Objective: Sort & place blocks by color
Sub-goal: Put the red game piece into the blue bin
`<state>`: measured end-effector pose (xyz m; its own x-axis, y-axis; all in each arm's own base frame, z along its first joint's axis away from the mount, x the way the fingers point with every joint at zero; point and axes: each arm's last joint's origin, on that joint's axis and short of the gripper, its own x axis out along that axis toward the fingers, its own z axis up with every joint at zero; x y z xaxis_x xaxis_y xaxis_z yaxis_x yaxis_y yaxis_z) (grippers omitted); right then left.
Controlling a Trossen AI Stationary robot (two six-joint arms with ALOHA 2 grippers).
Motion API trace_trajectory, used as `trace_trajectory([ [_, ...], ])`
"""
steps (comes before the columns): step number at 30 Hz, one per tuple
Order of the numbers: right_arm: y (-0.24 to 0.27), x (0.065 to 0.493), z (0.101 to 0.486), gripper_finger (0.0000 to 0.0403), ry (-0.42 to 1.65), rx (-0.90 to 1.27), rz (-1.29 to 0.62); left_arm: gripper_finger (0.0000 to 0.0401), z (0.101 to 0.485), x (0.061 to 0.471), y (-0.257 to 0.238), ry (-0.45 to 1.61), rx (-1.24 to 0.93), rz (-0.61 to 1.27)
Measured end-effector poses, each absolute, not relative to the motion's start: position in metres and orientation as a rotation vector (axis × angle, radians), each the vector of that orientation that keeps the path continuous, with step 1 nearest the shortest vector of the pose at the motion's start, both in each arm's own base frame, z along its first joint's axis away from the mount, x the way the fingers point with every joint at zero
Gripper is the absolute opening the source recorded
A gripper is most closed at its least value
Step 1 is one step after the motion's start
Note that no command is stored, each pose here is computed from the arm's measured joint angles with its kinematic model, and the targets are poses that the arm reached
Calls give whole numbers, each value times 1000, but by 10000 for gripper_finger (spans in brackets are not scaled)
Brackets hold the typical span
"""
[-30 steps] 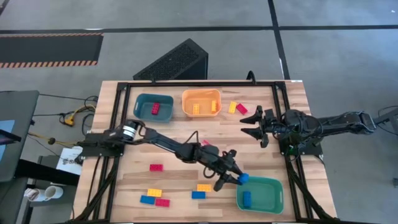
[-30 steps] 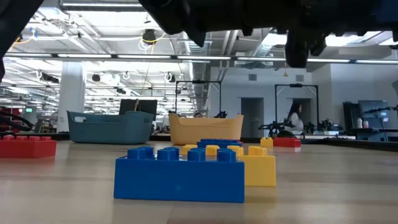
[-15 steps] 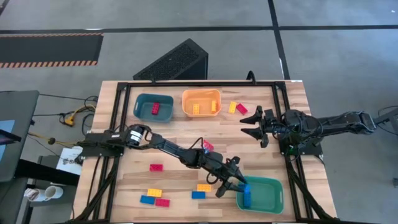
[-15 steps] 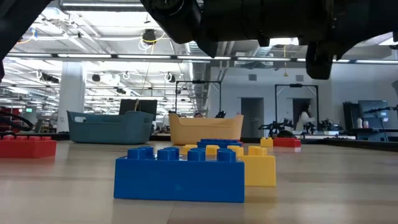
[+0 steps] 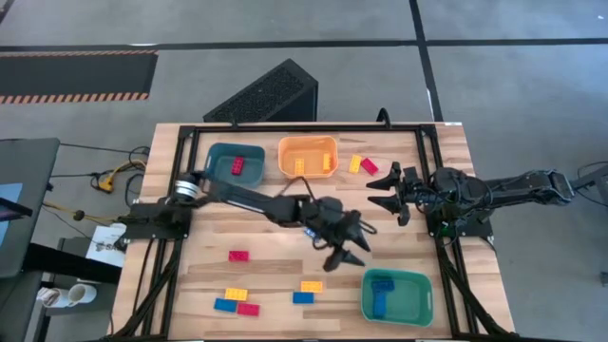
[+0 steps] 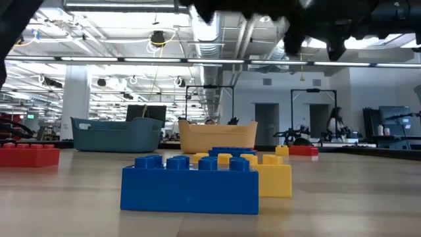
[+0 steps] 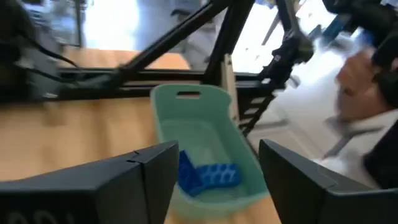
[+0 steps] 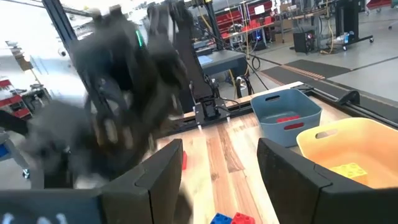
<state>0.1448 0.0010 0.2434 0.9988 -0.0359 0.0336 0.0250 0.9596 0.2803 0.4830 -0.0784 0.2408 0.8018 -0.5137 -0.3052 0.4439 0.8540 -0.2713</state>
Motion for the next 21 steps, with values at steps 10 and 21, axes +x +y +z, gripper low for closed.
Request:
trace_trajectory([
  [10, 1, 145, 242, 230, -25, 291, -33, 139, 301, 429, -75, 553, 62, -284],
  [21, 1, 145, 242, 230, -22, 295, -34, 115, 281, 414, -78, 544, 72, -253],
])
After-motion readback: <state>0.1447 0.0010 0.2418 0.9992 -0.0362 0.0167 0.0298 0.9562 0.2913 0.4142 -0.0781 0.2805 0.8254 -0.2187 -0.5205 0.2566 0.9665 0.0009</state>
